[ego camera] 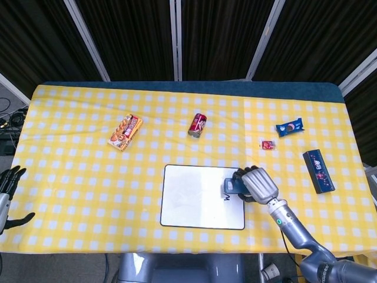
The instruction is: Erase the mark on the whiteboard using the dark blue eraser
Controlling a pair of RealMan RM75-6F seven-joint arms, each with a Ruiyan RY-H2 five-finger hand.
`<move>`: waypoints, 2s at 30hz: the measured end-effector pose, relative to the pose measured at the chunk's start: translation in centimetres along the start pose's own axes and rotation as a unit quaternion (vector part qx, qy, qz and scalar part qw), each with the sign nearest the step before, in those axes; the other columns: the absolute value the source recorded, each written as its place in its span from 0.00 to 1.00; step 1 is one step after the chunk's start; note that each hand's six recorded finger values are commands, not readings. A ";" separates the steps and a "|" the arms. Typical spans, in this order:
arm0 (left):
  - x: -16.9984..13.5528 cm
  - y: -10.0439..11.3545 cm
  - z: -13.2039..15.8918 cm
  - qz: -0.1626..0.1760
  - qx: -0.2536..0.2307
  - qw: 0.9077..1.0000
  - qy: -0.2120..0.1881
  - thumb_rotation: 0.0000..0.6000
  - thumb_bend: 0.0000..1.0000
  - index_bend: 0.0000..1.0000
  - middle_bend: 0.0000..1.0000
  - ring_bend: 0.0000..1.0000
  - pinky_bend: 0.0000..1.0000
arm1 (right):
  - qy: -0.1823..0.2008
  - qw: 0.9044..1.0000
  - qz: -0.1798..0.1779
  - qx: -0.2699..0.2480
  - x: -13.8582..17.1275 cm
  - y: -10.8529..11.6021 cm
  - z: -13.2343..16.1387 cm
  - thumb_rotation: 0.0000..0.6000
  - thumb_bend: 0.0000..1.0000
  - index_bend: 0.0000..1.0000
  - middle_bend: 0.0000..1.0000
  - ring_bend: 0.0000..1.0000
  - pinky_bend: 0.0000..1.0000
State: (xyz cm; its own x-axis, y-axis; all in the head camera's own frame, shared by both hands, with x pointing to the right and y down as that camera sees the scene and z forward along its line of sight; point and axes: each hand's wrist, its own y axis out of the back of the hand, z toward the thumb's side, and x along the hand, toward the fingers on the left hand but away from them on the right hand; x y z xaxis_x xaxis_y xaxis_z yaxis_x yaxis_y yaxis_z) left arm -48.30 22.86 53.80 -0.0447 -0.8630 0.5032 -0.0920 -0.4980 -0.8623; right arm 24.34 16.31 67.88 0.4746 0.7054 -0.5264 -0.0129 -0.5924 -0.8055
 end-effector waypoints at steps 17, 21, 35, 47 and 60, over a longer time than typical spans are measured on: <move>0.3 0.1 -1.0 -0.003 -0.007 1.000 0.013 1.00 0.00 0.00 0.00 0.00 0.00 | 0.023 0.997 0.058 0.052 -2.5 -2.4 1.0 1.00 0.35 0.49 0.53 0.46 0.44; 0.3 0.1 -0.9 -0.002 -0.006 1.000 0.012 1.00 0.00 0.00 0.00 0.00 0.00 | 0.038 0.995 0.074 0.057 -1.6 -2.8 1.6 1.00 0.35 0.49 0.54 0.46 0.44; 0.3 -0.1 -0.6 -0.005 -0.003 1.000 0.011 1.00 0.00 0.00 0.00 0.00 0.00 | 0.108 0.985 0.109 0.074 1.7 -4.3 5.4 1.00 0.37 0.51 0.55 0.47 0.44; 0.3 0.1 -0.8 -0.002 -0.008 1.000 0.013 1.00 0.00 0.00 0.00 0.00 0.00 | 0.056 0.991 0.075 0.093 -1.3 -3.3 2.2 1.00 0.37 0.51 0.55 0.47 0.44; 0.3 0.0 -0.7 -0.005 -0.005 1.000 0.010 1.00 0.00 0.00 0.00 0.00 0.00 | 0.017 0.994 0.065 0.088 -2.5 -2.7 0.4 1.00 0.37 0.51 0.55 0.47 0.44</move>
State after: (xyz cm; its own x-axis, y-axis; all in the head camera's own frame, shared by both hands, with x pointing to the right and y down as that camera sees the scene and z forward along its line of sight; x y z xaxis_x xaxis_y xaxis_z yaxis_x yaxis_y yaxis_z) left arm -49.01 22.64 54.04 -0.0642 -0.8563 0.5125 -0.1031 -0.5052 -0.8568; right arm 22.79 16.31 71.30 0.4887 0.6119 -0.6219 -0.2278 -0.5986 -0.7680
